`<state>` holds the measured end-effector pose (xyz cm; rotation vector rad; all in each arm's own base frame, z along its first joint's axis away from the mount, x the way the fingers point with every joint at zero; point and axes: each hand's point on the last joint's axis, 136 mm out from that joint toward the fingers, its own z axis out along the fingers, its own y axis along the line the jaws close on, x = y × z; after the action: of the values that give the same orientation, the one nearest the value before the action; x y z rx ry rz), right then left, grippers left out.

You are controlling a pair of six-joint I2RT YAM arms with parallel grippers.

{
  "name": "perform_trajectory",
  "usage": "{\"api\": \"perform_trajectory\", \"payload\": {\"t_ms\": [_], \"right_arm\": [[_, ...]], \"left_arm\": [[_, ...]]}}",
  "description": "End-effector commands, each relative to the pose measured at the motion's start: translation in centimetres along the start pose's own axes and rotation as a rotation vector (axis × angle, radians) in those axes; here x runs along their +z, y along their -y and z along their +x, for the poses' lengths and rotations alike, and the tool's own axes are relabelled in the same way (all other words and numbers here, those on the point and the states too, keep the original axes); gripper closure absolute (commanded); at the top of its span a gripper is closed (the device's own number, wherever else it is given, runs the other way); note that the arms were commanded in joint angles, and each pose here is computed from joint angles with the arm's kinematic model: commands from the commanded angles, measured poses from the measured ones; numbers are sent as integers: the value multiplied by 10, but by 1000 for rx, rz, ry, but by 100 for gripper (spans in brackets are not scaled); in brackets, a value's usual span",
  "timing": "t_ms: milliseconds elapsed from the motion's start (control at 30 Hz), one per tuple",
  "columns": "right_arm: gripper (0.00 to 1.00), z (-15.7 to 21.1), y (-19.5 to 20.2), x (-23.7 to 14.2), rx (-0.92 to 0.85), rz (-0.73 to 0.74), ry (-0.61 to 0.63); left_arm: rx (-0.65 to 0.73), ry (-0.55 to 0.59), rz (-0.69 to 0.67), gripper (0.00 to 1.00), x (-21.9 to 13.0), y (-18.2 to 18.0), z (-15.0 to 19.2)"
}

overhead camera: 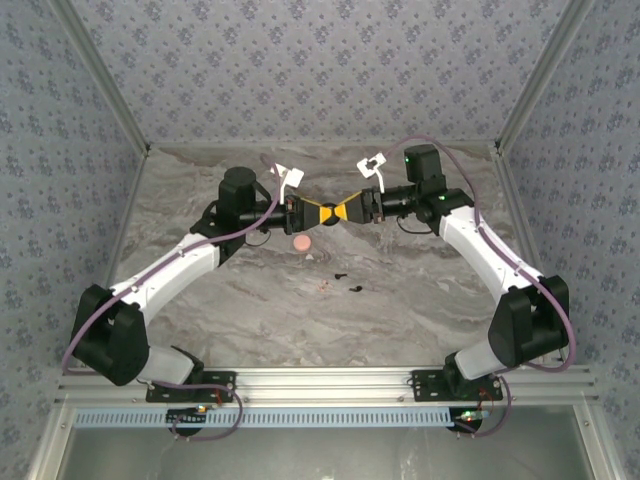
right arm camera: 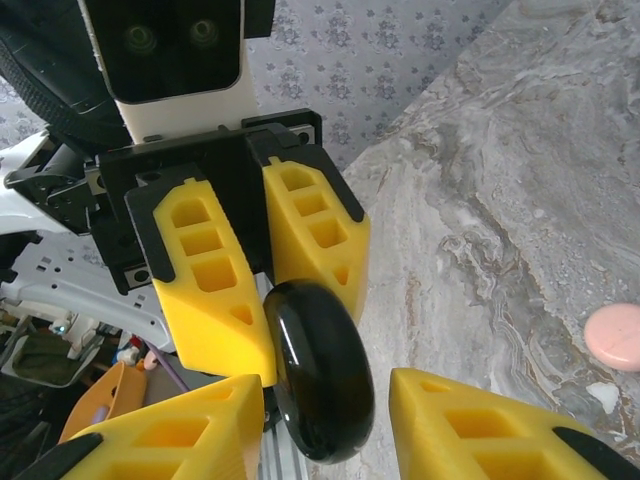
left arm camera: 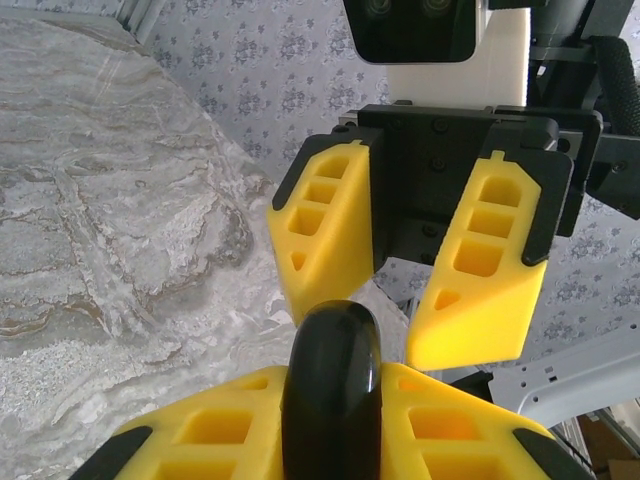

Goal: Insert wireless bluetooth earbuds into charging case

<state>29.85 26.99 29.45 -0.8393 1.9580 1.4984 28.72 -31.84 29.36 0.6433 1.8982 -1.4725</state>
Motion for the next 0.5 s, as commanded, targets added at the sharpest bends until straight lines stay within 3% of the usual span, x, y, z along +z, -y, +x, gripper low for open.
{"api": "perform_trajectory", "payload": {"t_ms": [0,333,467], "right_arm": [[62,-5,-16,1,-37,-47,-15],[67,-1,-14,7,-19,-63,-34],[74,-1,-17,7,-26,-74,-36]], "left_arm": [[57,27,47,78,-6,16,-9],[60,31,46,78,-6,15,-10],[57,30,44,78,-5,14,-9]]}}
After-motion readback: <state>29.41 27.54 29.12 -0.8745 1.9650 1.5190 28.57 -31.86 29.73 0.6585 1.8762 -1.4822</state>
